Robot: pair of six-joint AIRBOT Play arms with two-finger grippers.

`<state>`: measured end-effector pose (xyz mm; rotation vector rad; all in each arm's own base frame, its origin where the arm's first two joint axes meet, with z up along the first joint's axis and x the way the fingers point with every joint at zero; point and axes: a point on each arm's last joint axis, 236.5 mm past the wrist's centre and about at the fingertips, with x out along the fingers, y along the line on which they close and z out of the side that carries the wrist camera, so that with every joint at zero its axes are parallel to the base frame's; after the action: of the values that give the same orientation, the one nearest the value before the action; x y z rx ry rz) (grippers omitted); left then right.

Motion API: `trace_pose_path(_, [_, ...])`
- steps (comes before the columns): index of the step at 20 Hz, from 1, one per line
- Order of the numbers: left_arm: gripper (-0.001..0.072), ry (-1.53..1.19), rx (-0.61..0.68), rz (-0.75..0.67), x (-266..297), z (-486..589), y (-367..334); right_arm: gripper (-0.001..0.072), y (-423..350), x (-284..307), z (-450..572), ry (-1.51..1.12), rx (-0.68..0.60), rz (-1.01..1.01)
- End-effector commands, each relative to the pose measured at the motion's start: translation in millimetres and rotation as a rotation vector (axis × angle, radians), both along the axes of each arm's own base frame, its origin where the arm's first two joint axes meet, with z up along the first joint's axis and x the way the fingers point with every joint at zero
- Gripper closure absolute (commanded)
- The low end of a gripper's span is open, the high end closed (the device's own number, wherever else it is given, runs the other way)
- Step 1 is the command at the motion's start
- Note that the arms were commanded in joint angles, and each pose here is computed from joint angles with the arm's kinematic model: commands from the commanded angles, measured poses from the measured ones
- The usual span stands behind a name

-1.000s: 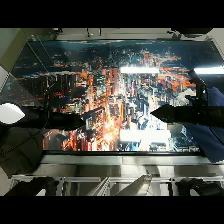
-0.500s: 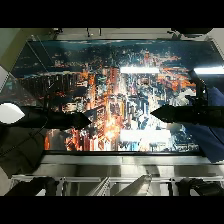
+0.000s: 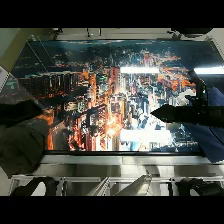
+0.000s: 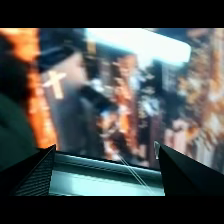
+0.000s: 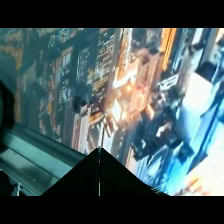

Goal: Fold the shirts.

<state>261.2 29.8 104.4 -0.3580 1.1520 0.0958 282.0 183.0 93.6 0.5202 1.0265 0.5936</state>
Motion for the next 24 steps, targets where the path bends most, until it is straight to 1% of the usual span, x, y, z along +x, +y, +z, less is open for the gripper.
trace_pose_path(1, [-0.0008,0.001,0.171,0.405,-50.2,7.2,109.7,0.0699,0.4,-0.3,-0.4,0.002,0.0,0.001])
trace_pose_path(2, [-0.0008,-0.011,0.12,0.47,-54.6,-5.2,113.7,0.0699,0.8,-0.7,-0.4,0.002,0.0,0.003])
trace_pose_path(4, [-0.0008,0.017,0.028,0.539,-59.2,-39.4,116.5,0.0699,0.6,-0.4,-0.6,0.002,0.0,0.002])
trace_pose_path(7, [-0.0008,0.113,-0.006,0.592,-72.8,-93.6,132.8,0.0699,0.6,-0.4,-0.6,0.002,0.0,0.002])
trace_pose_path(11, [-0.0008,0.241,-0.078,0.617,-90.6,-157.9,142.9,0.0699,-0.2,2.6,0.4,-0.007,0.001,-0.008])
trace_pose_path(15, [-0.0007,0.3,-0.105,0.587,-89.3,-193.9,152.5,0.0698,-0.2,2.2,0.2,-0.006,0.001,-0.007])
trace_pose_path(16, [0.0003,0.311,-0.114,0.589,-88.4,-201.5,153.4,0.0699,-0.2,2.2,0.2,-0.006,0.001,-0.007])
trace_pose_path(17, [0.0139,0.328,-0.126,0.587,-88.6,-209.2,152.8,0.0698,-0.1,2.2,0.3,-0.006,0.001,-0.007])
trace_pose_path(18, [0.0412,0.348,-0.141,0.584,-89.6,-214.5,151.3,0.0699,-0.1,2.2,0.3,-0.006,0.001,-0.007])
trace_pose_path(19, [0.0712,0.357,-0.162,0.578,-86.7,-213.6,150.6,0.0699,-0.1,2.2,0.3,-0.006,0.001,-0.007])
trace_pose_path(20, [0.0696,0.344,-0.186,0.558,-75.8,-205.6,149.7,0.0699,-0.1,2.2,0.3,-0.006,0.001,-0.007])
trace_pose_path(21, [0.0696,0.308,-0.217,0.515,-57.7,-189.8,145.3,0.0699,-0.1,2.2,0.3,-0.006,0.001,-0.007])
trace_pose_path(24, [0.0697,0.11,-0.273,0.345,12.7,-108.6,115.9,0.0699,-0.2,2.3,0.2,-0.006,0.001,-0.007])
